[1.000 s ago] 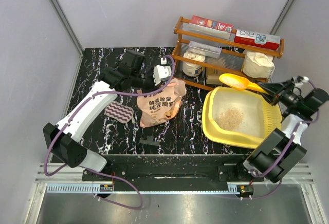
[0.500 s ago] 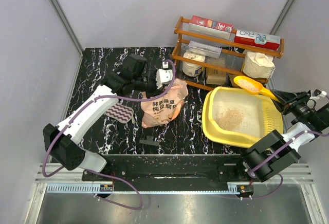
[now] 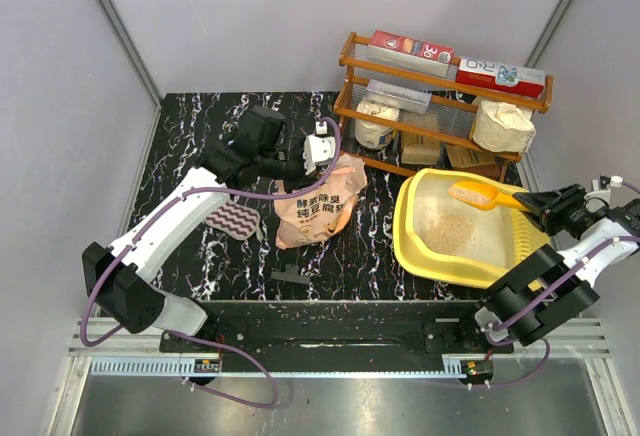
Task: Fill the litter box with clean litter
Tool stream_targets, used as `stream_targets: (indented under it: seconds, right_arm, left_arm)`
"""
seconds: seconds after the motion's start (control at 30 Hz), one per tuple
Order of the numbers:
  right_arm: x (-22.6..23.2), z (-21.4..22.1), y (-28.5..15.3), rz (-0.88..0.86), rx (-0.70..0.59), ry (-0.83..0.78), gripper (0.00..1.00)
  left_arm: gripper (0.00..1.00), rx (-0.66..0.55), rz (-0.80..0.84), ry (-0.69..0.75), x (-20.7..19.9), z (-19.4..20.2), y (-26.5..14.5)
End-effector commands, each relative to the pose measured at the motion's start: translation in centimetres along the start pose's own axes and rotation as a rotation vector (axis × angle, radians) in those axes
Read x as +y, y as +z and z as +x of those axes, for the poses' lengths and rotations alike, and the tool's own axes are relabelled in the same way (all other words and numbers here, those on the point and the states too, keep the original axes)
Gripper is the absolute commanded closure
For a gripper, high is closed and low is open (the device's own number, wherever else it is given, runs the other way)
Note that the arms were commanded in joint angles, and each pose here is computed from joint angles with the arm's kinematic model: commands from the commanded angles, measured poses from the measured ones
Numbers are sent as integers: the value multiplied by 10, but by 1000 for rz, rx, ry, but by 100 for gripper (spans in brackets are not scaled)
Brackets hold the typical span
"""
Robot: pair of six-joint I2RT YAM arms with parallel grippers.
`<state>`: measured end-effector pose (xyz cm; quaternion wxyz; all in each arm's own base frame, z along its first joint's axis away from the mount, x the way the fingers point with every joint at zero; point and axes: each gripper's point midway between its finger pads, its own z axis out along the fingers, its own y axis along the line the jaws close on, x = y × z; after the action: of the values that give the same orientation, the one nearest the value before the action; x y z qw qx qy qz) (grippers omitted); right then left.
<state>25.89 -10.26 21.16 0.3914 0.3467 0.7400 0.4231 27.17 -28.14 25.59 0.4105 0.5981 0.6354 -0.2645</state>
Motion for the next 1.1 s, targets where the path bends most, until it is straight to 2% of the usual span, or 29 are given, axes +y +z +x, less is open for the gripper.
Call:
stream_targets:
  seconds: [0.0,0.27,0.47,0.6,0.87,1.07]
  right_arm:
    - [1,18,-7,56,26,-77,100]
    - [9,20,-10,113,-1,-150,100]
    - [10,24,-11,138,10,-148,100]
    - [13,29,-4,167,33,-177,100]
    - [37,29,33,183,49,-338,100]
    - [45,25,40,178,30,-310,100]
  left_arm:
    - [100,-192,-6,122,0,-58,-9]
    - [100,-190,7,125,0,-57,-4]
    - [100,-198,23,118,0,-59,-2]
    - [100,-199,20,119,0,-59,-2]
    - [100,-193,18,110,-3,-55,-4]
    - [100,-182,17,100,-4,-50,-2]
